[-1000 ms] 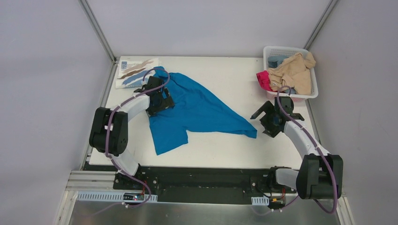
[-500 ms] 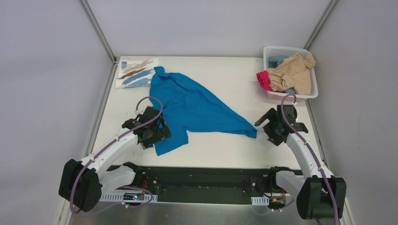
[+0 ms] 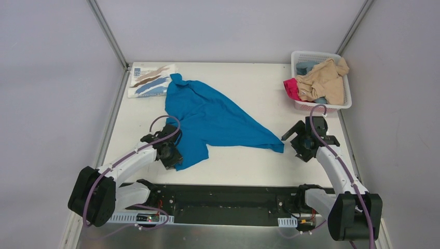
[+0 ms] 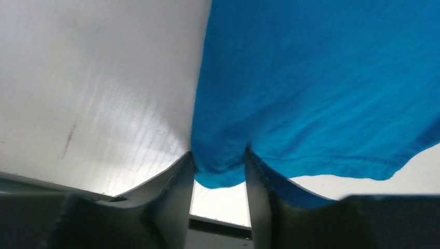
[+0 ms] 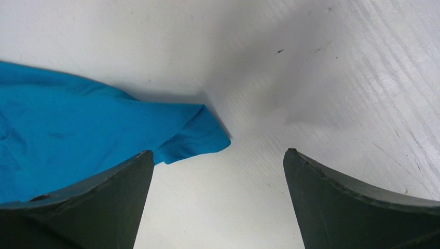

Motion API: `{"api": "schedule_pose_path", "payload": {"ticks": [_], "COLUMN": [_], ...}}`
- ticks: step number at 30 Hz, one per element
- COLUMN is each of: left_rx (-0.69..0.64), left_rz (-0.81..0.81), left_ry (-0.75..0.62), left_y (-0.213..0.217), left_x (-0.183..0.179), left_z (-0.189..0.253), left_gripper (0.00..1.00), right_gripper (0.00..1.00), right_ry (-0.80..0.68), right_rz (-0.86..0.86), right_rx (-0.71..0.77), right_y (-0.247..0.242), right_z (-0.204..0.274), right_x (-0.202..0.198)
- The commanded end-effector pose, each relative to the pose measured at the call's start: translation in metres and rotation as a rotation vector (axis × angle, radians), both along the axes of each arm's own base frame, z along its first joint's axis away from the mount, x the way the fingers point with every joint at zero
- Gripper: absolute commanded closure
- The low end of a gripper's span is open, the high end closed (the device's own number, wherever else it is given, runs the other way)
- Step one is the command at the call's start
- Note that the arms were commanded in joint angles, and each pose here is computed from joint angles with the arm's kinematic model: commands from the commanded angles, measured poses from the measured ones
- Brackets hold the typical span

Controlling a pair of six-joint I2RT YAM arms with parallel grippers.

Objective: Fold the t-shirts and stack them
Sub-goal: Flatten out the tshirt

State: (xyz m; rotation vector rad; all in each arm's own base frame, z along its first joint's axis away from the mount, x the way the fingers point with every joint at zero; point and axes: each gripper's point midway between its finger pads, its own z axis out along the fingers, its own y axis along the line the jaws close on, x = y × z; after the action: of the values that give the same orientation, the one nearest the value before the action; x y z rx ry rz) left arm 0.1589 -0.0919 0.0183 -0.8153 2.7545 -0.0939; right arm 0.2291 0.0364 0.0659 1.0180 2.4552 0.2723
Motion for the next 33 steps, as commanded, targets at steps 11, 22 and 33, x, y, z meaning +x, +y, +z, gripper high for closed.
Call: {"api": "schedule_pose_path", "payload": {"ticks": [11,22,33], "left_rx": [0.032,0.046,0.054], "left_rz": [-0.027,-0.058,-0.053], "left_ry": [-0.291,-0.371,-0.382], "left_y": [-0.009,-0.012,-0.008], "left_x": [0.073,0.098,0.098], "left_z": [0.052,0.083,0.085], "left_gripper": [1.0,1.0,1.0], "right_gripper": [0.21,0.42,0.54], "right_ry": [0.086,0.167,0.187], "right_rz": [0.067,0.093,0.067], "right_rx": [0.027,-0.024,-0.124], "right_y": [0.012,0.026,0.015], "right_z": [-0.01,-0.036,-0.046], "right_x": [-0.022,-0.017,-0.005]}}
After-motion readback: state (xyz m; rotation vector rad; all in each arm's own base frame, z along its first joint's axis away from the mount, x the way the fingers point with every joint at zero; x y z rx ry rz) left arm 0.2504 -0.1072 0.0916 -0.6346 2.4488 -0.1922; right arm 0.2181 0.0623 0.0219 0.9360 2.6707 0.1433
